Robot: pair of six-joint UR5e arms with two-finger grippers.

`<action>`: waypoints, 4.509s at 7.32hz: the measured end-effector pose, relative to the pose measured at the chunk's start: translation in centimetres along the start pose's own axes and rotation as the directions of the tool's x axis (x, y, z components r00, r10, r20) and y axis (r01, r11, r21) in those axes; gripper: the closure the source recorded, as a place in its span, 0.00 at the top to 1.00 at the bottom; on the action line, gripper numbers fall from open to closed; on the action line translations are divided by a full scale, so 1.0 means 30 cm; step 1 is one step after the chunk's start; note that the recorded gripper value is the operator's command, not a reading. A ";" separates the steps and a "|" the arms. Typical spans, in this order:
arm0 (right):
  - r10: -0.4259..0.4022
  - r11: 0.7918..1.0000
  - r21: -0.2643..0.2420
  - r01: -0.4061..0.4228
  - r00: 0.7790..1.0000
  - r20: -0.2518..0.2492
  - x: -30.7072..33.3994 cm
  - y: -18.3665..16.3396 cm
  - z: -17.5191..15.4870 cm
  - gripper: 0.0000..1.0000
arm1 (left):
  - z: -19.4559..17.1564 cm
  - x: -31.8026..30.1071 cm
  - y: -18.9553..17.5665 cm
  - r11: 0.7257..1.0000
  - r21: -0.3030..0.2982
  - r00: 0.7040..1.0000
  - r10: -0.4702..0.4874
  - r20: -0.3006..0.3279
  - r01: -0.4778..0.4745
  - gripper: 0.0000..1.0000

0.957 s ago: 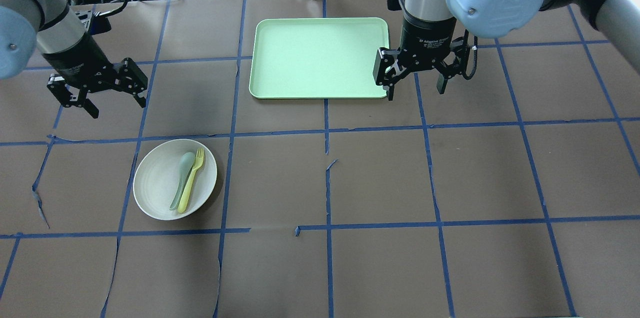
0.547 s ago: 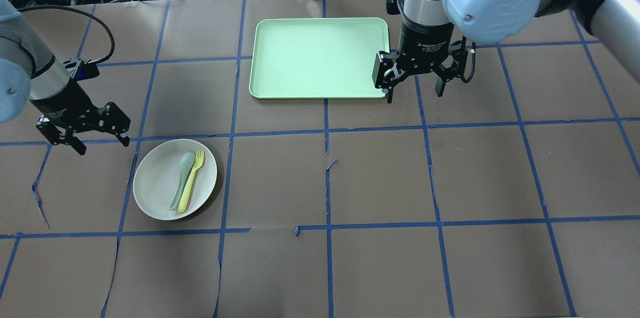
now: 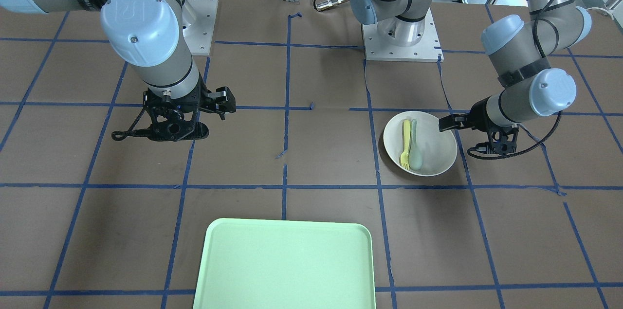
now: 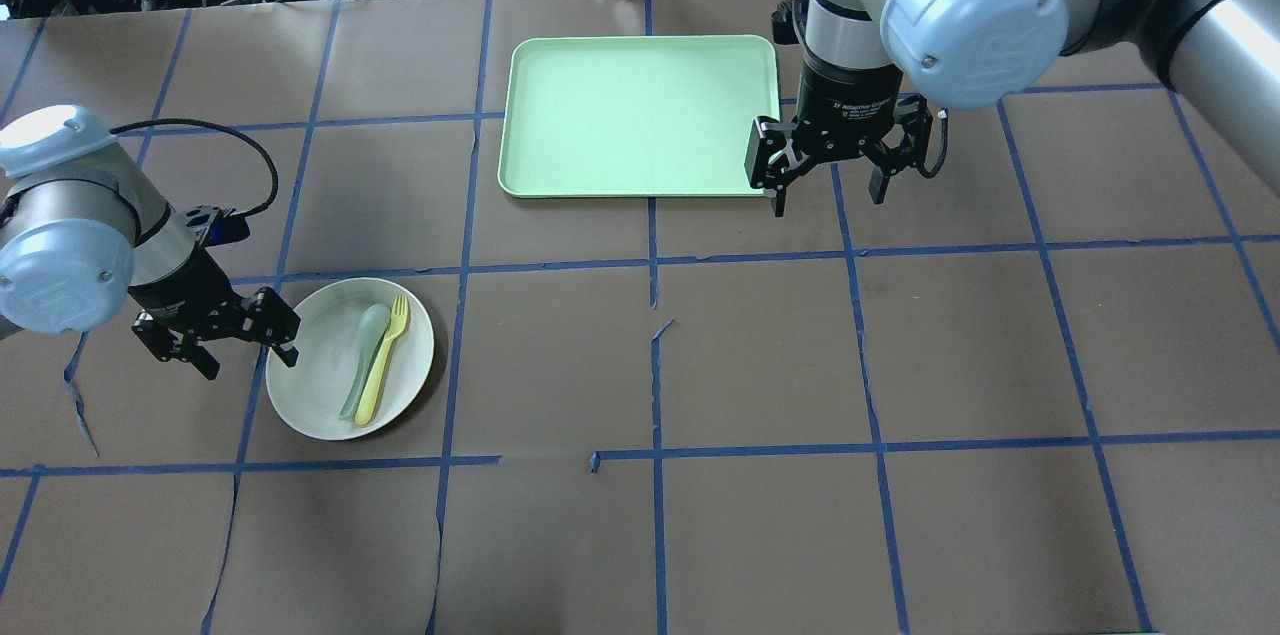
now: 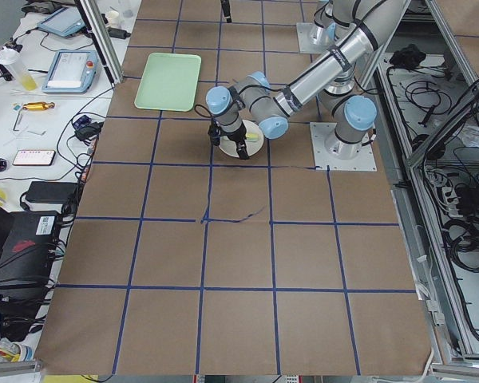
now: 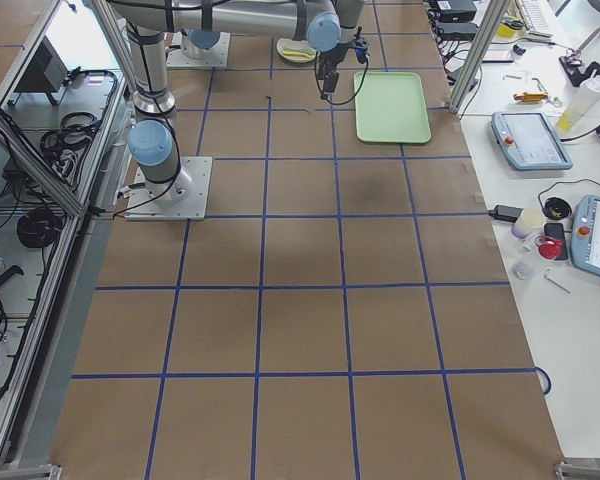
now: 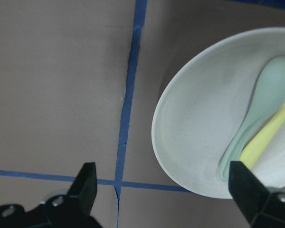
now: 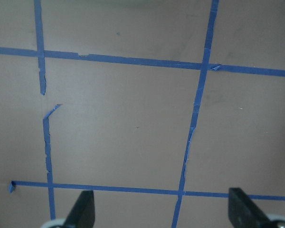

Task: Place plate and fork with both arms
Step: 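Move the left gripper down to the white plate's rim and grasp it, then carry the plate with the left gripper onto the green tray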

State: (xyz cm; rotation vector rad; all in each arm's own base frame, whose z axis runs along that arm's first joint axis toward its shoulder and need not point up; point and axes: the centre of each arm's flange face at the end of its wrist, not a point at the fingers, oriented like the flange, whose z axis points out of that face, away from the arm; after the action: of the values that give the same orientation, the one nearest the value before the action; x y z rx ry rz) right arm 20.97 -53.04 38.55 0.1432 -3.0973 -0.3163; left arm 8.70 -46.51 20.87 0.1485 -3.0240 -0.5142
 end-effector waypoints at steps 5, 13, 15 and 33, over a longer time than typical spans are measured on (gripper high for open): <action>0.002 1.000 0.008 -0.002 1.000 -0.002 0.001 0.000 0.000 1.00 | 0.109 -0.062 -0.050 0.999 -0.032 1.000 0.001 -0.031 -0.002 0.00; -0.012 1.000 0.008 0.012 1.000 -0.006 0.002 0.002 -0.002 1.00 | -0.069 -0.061 -0.114 0.997 0.056 0.997 0.056 -0.044 -0.053 0.00; -0.014 1.000 0.009 0.014 1.000 -0.006 0.003 0.002 -0.003 1.00 | -0.150 -0.065 -0.117 0.998 0.042 0.994 0.056 -0.094 -0.052 0.00; -0.010 1.000 -0.005 0.010 1.000 0.005 0.016 0.014 -0.010 1.00 | -0.175 0.981 -0.861 0.985 0.106 0.894 -0.074 -0.442 0.134 0.00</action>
State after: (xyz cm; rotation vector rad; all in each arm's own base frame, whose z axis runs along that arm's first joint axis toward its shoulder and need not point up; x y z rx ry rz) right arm 20.47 -52.73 38.93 0.1579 -3.1013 -0.3255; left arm -17.93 -75.64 18.78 0.3809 -2.6132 -0.2394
